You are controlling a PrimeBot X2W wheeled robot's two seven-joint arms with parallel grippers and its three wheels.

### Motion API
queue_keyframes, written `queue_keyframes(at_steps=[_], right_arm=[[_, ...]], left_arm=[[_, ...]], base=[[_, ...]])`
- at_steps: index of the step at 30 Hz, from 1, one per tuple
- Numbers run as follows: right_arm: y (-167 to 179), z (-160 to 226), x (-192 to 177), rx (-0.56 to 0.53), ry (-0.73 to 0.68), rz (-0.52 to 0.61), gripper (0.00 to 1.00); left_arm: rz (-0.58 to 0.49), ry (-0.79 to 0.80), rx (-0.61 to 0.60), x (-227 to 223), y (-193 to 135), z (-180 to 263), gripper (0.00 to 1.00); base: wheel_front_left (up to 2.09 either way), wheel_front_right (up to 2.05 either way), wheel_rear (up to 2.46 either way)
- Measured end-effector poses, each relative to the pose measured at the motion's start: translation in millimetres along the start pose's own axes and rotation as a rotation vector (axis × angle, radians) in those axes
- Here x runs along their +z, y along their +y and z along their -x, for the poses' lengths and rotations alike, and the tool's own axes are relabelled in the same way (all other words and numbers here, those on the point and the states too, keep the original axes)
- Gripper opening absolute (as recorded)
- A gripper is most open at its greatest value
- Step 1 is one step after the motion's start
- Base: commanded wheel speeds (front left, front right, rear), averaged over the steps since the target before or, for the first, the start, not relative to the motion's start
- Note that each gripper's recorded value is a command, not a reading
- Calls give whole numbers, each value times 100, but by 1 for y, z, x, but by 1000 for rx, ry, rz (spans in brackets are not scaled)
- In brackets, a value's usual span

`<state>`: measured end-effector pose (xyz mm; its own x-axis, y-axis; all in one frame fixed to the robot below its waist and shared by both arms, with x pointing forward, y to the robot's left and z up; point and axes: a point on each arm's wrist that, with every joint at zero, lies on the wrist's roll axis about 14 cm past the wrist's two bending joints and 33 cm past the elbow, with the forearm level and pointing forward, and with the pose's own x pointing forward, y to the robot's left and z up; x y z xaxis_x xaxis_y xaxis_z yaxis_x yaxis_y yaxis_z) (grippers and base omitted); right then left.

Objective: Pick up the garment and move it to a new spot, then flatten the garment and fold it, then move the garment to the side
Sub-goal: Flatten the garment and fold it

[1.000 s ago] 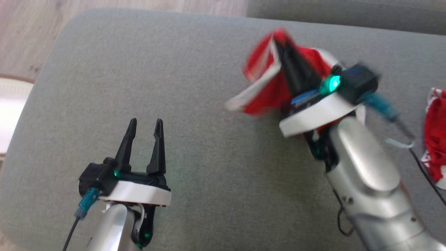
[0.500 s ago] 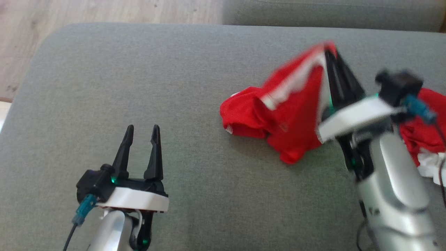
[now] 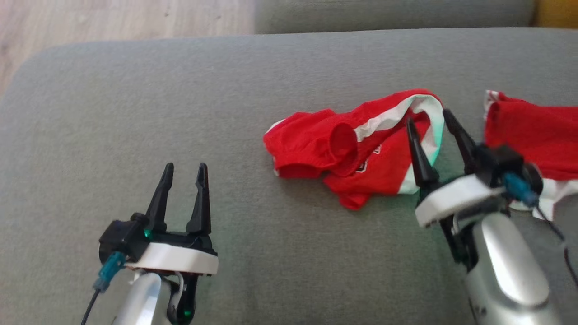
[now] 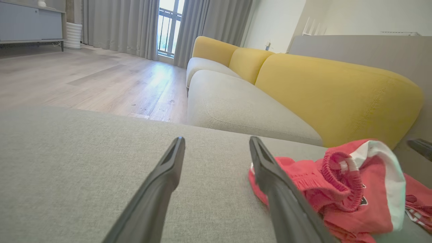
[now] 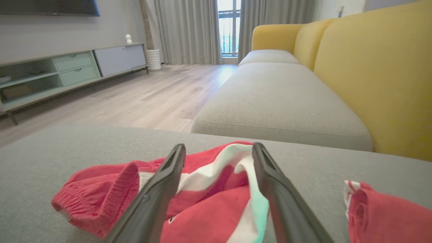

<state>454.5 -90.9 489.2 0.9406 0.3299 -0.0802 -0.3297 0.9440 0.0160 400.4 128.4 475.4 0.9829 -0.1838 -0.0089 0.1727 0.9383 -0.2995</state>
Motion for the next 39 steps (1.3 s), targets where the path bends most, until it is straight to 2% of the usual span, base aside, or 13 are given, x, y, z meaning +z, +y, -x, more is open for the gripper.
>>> queue_keyframes(at_steps=[8,15,24,30,35,39], right_arm=[[-27,59,-4,-133,-78,-16,100],[-47,105,-36,-250,-16,-70,100],[-59,104,-34,-288,-35,-87,100],[-65,101,-42,-300,-14,-90,100],[-69,96,-46,-308,-4,-100,100],[-72,93,-43,-314,-14,-103,100]], left_arm=[[0,-41,-80,13,-26,-12,100],[2,-56,-143,16,-47,-19,100],[5,-21,-207,2,-67,-25,100],[-7,30,-363,-11,-115,-35,100],[37,152,-506,-29,-161,-41,100],[37,300,-543,-57,-173,-42,100]], base=[[0,0,0],[0,0,0],[0,0,0],[0,0,0],[0,0,0],[0,0,0]])
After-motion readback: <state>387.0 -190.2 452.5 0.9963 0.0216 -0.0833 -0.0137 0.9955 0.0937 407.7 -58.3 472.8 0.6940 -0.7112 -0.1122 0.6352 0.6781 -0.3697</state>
